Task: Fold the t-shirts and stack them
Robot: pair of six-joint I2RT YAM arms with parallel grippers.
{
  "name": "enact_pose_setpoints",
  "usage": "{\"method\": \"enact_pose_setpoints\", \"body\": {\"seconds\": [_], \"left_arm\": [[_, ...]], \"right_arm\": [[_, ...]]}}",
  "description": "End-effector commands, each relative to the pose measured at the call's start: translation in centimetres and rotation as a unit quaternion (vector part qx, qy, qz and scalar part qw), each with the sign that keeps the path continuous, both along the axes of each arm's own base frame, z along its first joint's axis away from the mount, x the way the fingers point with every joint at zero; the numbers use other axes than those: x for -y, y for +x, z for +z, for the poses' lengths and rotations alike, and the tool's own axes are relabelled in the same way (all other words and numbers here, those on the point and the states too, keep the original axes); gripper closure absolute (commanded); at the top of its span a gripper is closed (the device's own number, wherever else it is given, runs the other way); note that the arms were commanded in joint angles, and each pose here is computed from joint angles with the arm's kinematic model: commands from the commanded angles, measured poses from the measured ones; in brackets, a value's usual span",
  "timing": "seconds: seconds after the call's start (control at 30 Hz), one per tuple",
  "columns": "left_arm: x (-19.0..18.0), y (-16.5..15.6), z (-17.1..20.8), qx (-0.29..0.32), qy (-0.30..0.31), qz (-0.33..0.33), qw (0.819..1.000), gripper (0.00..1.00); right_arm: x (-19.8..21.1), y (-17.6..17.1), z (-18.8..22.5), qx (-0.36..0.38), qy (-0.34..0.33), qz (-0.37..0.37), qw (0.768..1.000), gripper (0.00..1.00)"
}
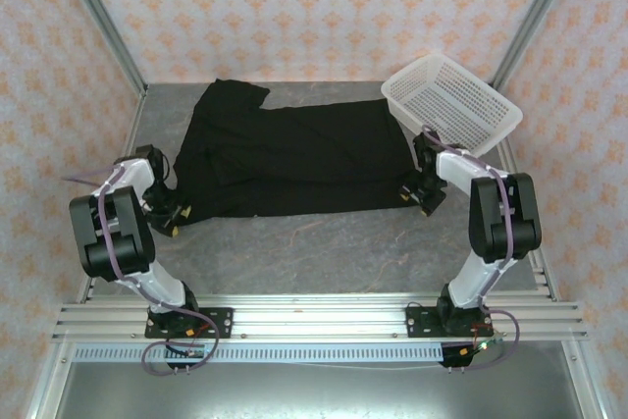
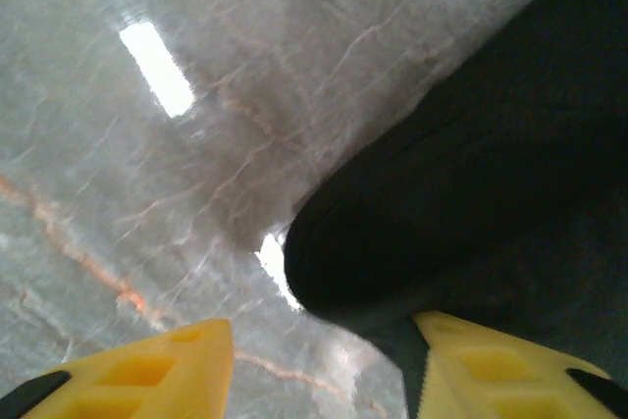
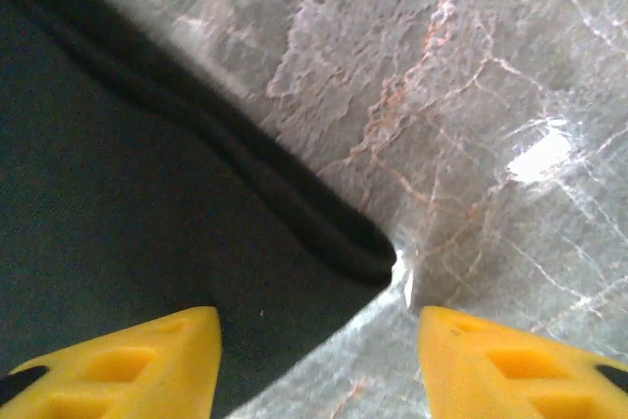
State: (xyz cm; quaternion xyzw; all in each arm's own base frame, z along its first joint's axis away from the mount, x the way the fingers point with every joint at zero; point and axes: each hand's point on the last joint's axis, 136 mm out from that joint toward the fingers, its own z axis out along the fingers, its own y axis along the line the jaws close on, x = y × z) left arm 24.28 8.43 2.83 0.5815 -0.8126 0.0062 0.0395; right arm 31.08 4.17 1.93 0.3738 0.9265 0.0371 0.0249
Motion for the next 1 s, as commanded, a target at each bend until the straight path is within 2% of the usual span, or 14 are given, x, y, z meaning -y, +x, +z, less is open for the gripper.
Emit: {"method": "enact_pose_setpoints", "body": {"seconds": [0.0,0.07,0.13,0.2,0.27,0.4,0.53,0.73,0.97], "left_arm": [[-2.5,2.6,0.8,0.023,0.043,0.003,0.999,0.63],[-3.3,3.0,1.0,0.019,0.057,-0.005,0.998,0.72],[-3.9,3.4,1.4,0.016,0.071,-0.013,0.997,0.86],[-4.4,3.5,1.8,0.012,0.08,-0.022,0.996,1.0],[-4.6,3.3,2.1,0.004,0.084,-0.029,0.996,1.0],[-4.4,1.9,3.0,-0.015,0.085,-0.043,0.995,1.0],[-3.4,-0.9,3.6,-0.035,0.08,-0.047,0.995,1.0],[-1.7,-5.7,3.8,-0.061,0.075,-0.048,0.994,1.0],[-1.4,-9.6,5.0,-0.077,0.106,-0.053,0.99,1.0]], "right_arm": [[0.8,1.1,-0.3,0.004,-0.023,-0.005,1.0,0.56],[1.0,1.5,-0.5,0.004,-0.032,-0.005,0.999,0.64],[1.3,1.8,-0.7,0.0,-0.041,-0.004,0.999,0.73],[1.5,1.9,-0.7,-0.005,-0.048,-0.001,0.999,0.89],[1.9,1.7,-0.4,-0.005,-0.057,-0.001,0.998,1.0],[2.3,0.7,0.6,-0.012,-0.072,0.006,0.997,1.0],[2.3,-1.2,1.7,-0.025,-0.085,0.018,0.996,1.0],[2.5,-5.3,2.7,-0.059,-0.102,0.023,0.993,1.0],[3.3,-10.2,3.5,-0.082,-0.116,0.005,0.99,1.0]]}}
